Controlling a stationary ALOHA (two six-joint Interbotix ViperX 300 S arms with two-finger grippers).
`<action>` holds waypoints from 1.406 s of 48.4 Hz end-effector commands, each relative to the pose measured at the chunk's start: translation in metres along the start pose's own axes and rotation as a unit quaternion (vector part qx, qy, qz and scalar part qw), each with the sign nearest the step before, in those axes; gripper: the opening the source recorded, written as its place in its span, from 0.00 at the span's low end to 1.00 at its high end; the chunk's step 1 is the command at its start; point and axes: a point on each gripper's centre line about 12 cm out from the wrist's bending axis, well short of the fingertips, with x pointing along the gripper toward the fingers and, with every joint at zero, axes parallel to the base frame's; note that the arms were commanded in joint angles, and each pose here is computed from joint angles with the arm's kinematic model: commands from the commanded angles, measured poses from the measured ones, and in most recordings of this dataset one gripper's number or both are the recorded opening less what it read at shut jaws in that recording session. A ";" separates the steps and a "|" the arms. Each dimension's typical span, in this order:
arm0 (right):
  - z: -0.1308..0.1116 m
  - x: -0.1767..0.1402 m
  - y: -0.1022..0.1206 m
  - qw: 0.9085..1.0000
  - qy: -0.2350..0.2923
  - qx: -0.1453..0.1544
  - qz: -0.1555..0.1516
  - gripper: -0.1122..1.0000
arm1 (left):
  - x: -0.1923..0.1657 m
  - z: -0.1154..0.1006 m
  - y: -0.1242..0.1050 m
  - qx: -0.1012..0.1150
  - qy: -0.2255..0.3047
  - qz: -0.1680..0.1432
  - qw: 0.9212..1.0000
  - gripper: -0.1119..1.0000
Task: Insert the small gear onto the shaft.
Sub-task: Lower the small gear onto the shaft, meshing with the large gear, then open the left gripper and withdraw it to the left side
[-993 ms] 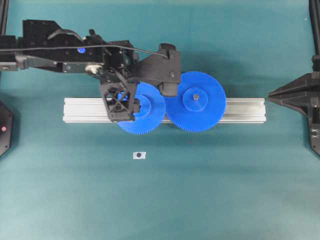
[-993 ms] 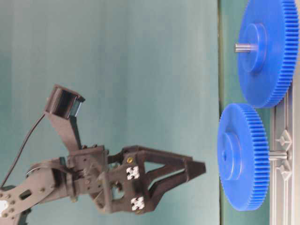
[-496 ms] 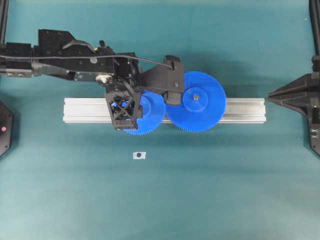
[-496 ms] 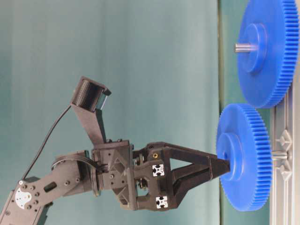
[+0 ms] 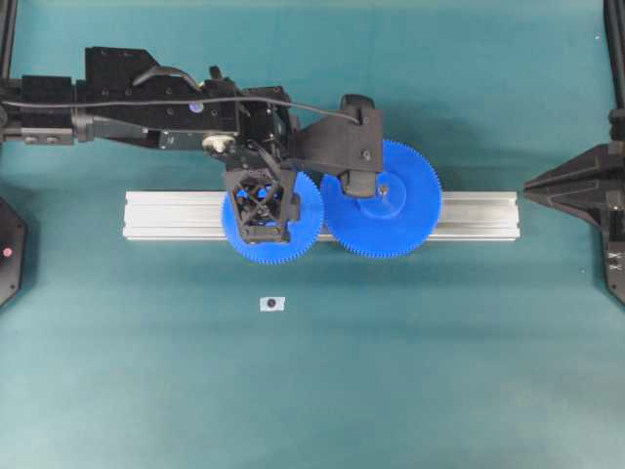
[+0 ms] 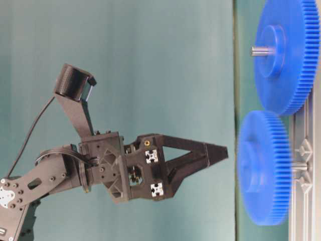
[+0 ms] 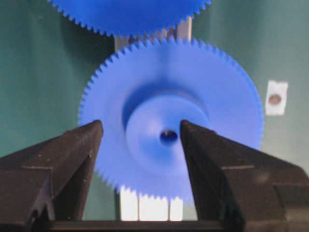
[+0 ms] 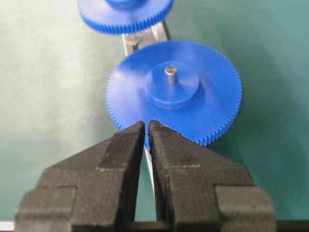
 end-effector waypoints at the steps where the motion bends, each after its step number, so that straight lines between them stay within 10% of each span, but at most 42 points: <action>1: 0.004 0.000 0.000 1.000 -0.006 0.012 0.000 0.26 | 0.004 -0.005 -0.001 0.000 0.006 0.000 1.000 0.66; 23: 0.003 0.000 0.000 1.000 -0.005 0.017 0.000 0.26 | -0.069 -0.003 0.001 -0.007 -0.058 0.009 0.998 0.66; 47: 0.005 -0.002 0.000 1.000 -0.013 0.016 0.001 0.26 | -0.129 -0.065 -0.007 -0.010 -0.123 0.017 0.992 0.66; 68: 0.010 -0.014 0.001 0.999 -0.045 0.011 0.004 0.26 | -0.144 -0.109 -0.014 -0.008 -0.293 0.039 0.955 0.66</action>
